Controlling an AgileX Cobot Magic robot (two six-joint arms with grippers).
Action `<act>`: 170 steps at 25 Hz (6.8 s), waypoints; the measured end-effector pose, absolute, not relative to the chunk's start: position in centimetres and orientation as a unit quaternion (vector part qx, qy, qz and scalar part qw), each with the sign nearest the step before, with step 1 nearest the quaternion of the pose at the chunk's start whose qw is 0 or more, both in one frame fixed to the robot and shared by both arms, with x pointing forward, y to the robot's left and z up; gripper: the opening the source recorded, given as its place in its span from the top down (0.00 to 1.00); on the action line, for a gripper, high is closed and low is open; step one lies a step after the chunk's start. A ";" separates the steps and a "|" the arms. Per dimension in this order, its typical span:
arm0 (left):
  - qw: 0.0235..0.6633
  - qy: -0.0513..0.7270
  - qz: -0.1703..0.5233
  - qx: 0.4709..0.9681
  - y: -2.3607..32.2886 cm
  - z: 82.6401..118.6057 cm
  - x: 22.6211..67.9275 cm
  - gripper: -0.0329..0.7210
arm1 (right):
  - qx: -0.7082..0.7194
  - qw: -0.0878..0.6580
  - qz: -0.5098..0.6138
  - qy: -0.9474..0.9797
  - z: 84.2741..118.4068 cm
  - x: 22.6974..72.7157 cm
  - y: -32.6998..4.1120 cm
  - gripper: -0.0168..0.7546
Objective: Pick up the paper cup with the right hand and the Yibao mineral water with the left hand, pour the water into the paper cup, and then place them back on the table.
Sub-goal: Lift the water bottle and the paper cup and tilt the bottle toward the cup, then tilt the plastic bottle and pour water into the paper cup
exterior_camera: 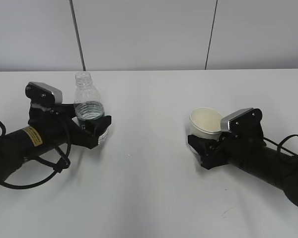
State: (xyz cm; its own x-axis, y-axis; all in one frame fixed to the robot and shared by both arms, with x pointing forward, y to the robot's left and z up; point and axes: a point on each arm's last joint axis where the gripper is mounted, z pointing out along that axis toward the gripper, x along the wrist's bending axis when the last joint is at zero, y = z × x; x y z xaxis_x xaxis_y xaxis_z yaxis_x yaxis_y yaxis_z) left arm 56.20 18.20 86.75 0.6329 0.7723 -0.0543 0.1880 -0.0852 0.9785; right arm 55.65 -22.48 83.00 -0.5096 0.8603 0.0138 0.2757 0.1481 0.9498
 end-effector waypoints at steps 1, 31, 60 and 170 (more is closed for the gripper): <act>0.581 0.350 0.255 0.689 18.1 86.7 56.5 0.19 | 0.405 0.285 0.512 0.702 83.0 55.6 -22.5 0.29; 0.577 0.298 0.259 0.715 17.4 89.0 56.8 0.45 | 0.323 0.219 0.567 0.726 85.1 55.3 -20.6 0.29; 0.405 0.207 0.329 0.828 19.2 96.5 54.6 0.46 | 0.209 0.093 0.587 0.777 87.8 58.0 -13.4 0.29; 0.021 -0.077 0.470 0.879 16.9 100.2 53.3 0.49 | 0.152 0.020 0.547 0.823 89.9 59.2 -9.4 0.29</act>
State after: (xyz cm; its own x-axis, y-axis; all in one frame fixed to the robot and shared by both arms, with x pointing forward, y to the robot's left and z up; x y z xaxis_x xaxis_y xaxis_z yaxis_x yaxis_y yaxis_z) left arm 53.34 16.88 100.23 0.5474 -0.1146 0.8290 -0.1548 -0.9874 -0.0344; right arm 59.20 -9.42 89.94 -0.9527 0.2731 0.1333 0.2285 0.3547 0.9066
